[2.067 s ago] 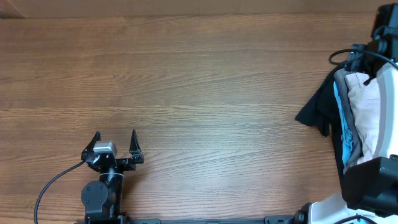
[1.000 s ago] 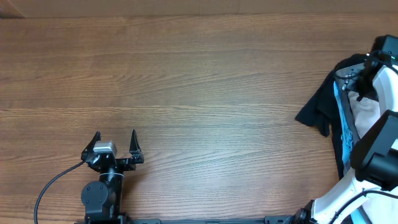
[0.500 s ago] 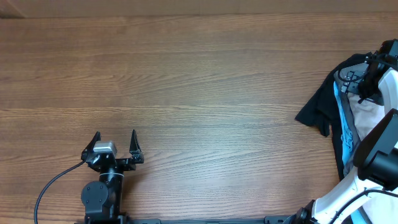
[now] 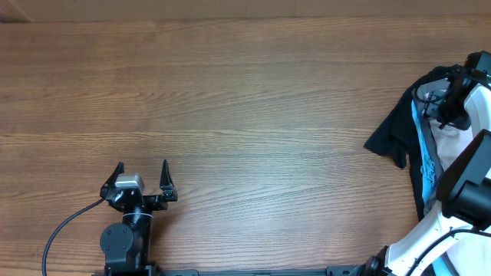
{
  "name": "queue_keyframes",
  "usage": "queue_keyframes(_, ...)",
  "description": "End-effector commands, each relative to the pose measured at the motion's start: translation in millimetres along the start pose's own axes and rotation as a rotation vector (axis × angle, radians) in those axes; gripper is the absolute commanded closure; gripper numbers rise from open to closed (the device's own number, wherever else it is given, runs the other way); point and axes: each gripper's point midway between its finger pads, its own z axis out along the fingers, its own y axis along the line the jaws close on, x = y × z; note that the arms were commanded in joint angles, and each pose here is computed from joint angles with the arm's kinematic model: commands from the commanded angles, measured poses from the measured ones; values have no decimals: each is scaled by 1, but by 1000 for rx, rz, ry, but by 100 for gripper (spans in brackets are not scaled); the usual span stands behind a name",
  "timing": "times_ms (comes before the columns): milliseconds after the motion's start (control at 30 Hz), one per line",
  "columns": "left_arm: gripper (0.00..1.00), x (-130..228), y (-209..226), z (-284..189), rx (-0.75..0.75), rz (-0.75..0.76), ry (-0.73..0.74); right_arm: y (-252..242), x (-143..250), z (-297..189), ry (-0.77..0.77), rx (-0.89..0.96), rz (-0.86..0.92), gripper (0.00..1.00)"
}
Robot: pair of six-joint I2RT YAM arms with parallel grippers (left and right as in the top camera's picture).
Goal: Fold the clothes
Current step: 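Grasp the khaki shorts waistband with the right gripper, then drag the khaki shorts left onto the open table with the right gripper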
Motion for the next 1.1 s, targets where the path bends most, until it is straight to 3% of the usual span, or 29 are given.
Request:
queue_keyframes(0, 0, 0, 3, 0, -13, 12, -6, 2, 3, 5, 12, -10, 7, 59)
queue_keyframes(33, 0, 0, 3, 0, -13, 12, -6, 2, 3, 5, 12, -13, 14, 75)
queue_keyframes(133, 0, 0, 3, 0, -13, 12, -6, 9, -4, 1, -5, -56, 15, 96)
queue_keyframes(400, 0, 0, 3, 0, -13, 12, -6, 5, -31, -56, -59, -73, 45, 96)
queue_keyframes(533, 0, 0, 3, 0, -13, 12, -6, 26, -40, -90, -87, -177, 28, 96)
queue_keyframes(867, 0, 0, 3, 0, -13, 12, -6, 168, -32, -180, -129, -735, -153, 96)
queue_keyframes(1067, 0, 0, 3, 0, -13, 12, -6, 242, 1, -204, -65, -856, -282, 91)
